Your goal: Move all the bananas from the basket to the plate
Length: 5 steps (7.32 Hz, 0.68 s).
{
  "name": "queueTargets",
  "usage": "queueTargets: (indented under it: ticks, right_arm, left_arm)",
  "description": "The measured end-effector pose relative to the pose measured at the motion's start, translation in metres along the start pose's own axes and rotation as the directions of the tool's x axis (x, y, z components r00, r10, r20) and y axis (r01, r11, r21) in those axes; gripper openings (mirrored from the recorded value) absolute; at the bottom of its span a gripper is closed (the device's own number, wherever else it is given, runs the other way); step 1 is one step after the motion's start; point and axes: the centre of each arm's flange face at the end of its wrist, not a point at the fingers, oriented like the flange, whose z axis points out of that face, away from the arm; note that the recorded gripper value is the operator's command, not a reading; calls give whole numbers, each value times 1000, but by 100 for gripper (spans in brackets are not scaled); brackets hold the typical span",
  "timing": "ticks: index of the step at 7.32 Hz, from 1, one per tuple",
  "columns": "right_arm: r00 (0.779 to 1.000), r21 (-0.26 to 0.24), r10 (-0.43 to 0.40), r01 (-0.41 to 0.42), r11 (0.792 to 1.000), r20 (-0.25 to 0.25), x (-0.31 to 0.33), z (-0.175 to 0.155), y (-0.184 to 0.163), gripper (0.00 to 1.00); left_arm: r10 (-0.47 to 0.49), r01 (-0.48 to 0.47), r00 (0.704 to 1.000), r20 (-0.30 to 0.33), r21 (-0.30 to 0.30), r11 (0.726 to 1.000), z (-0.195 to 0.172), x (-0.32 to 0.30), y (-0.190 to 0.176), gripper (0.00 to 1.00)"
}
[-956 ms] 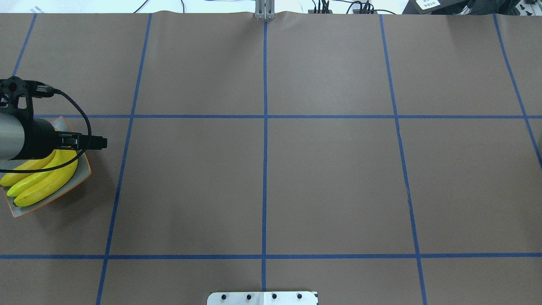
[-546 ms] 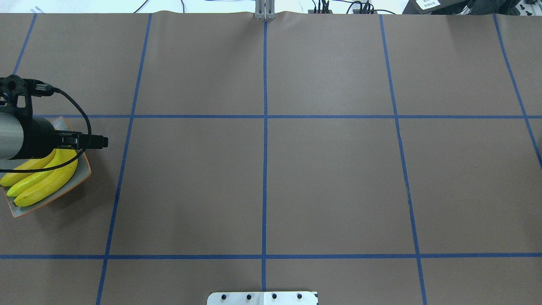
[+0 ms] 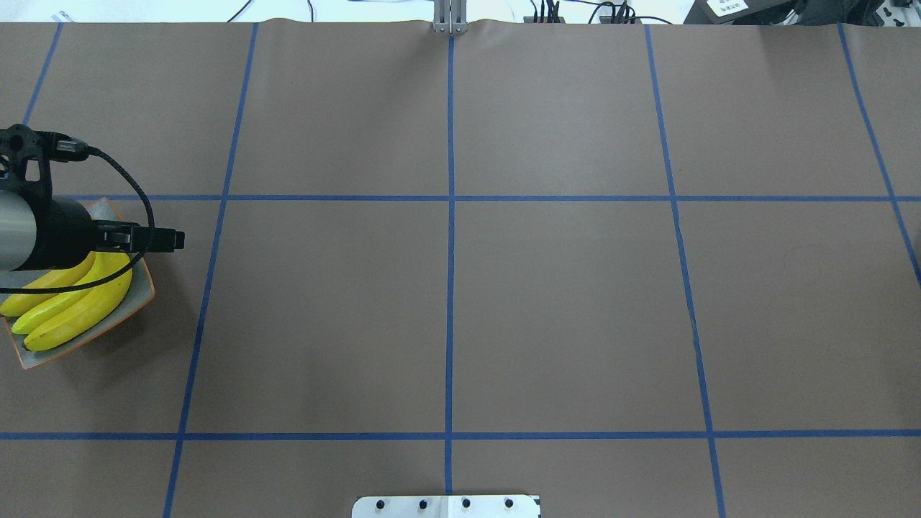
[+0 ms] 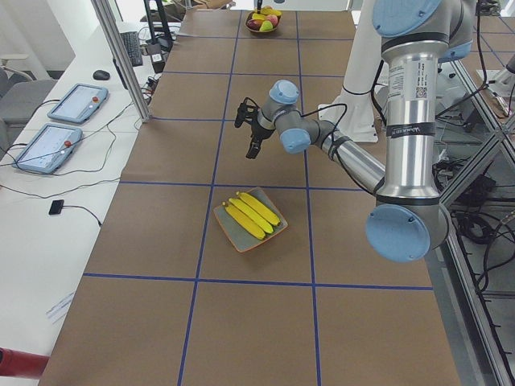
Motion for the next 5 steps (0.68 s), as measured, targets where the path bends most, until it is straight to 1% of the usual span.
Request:
queueTargets:
  ticks: [1,3,5]
  right_arm:
    - [1000,0,11,-11,1000,4,0,0,0,0]
    - [1000,0,22,-22,1000,12,-2,0,0,0]
    - [1000,20,2,-3,1000,18,-9,-9,-6,0]
  left_arm:
    - [0,0,1000,-1,0,1000,0,0,0,100]
    - [1,-1,1000,-2,1,1000,-1,1,0,100]
    - [1,-1,1000,-1,0,1000,0,0,0,100]
